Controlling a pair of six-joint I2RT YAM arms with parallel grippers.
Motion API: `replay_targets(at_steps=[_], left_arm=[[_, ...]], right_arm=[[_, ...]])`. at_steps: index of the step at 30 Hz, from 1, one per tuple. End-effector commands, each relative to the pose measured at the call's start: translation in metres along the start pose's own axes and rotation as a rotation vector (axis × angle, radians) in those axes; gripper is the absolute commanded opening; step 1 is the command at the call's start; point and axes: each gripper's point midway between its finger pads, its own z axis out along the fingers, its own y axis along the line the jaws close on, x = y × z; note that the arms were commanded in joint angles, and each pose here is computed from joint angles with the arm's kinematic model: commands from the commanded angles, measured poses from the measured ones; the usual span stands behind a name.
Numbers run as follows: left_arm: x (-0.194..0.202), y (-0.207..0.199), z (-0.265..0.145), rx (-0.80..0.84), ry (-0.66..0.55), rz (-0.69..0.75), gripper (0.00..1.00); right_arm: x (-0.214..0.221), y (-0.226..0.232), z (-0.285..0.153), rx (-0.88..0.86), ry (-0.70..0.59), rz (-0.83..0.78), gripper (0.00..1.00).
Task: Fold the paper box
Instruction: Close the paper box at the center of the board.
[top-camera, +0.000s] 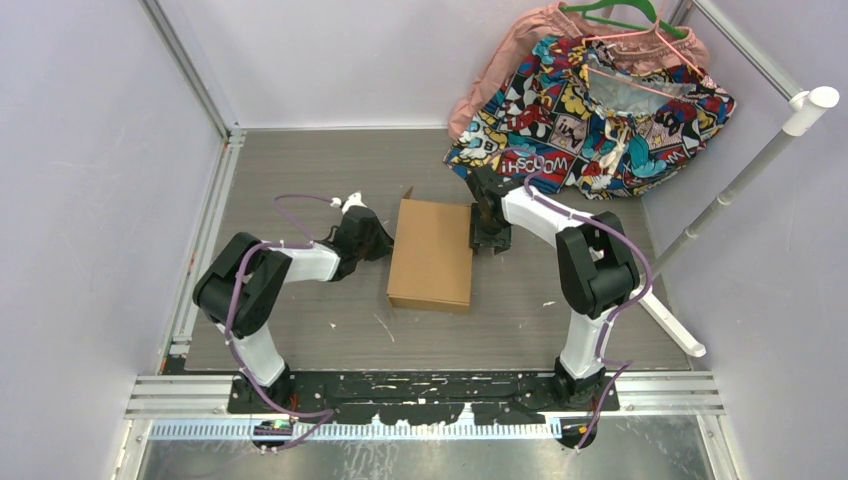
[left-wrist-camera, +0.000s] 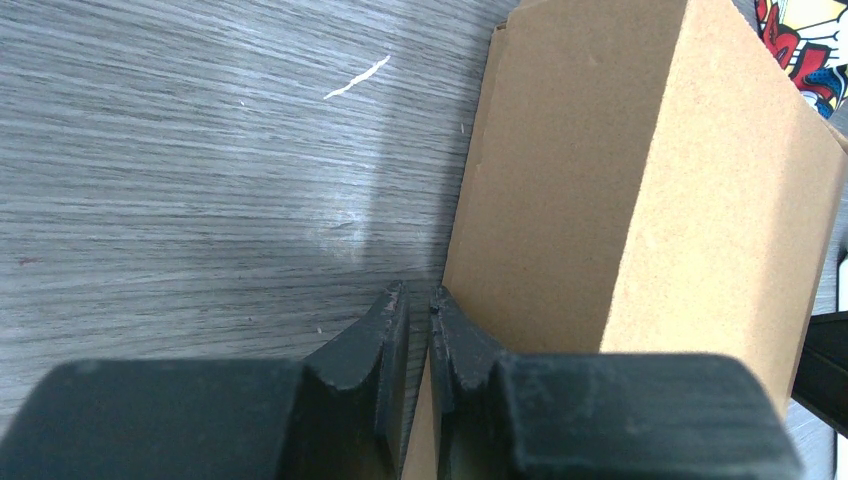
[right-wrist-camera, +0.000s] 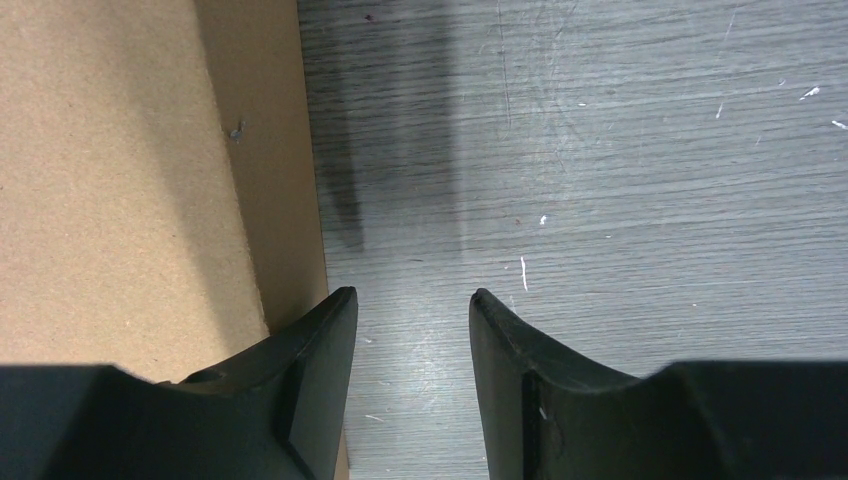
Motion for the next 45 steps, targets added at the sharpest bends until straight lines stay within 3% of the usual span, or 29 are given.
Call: replay_targets(at_steps=[1, 12, 24, 35, 42, 45], left_arm=[[0.024, -0.009, -0.004, 0.041, 0.082, 0.008, 0.16], [0.024, -0.014, -0.008, 0.061, 0.095, 0.009, 0.16], [0.031, 0.043, -0.025, -0.143, 0.085, 0.019, 0.19], [-0.002, 0.086, -0.061, -0.242, 0.041, -0.01, 0.2], [-0.033, 0.085, -0.091, -0.265, -0.013, -0.008, 0.2], [-0.059, 0.062, -0.109, -0.203, -0.057, -0.005, 0.2]], right_arm=[[-0.008, 0.045, -0.002, -0.135, -0.031, 0.007, 0.51], [-0.006, 0.051, 0.001, -0.157, -0.019, 0.011, 0.51], [-0.008, 0.014, 0.005, -0.026, -0.028, 0.018, 0.54], [-0.03, -0.021, -0.016, 0.005, -0.077, 0.08, 0.63], [-0.042, -0.041, -0.05, 0.065, -0.198, 0.11, 0.68], [-0.041, -0.039, -0.074, 0.017, -0.248, 0.123, 0.68]])
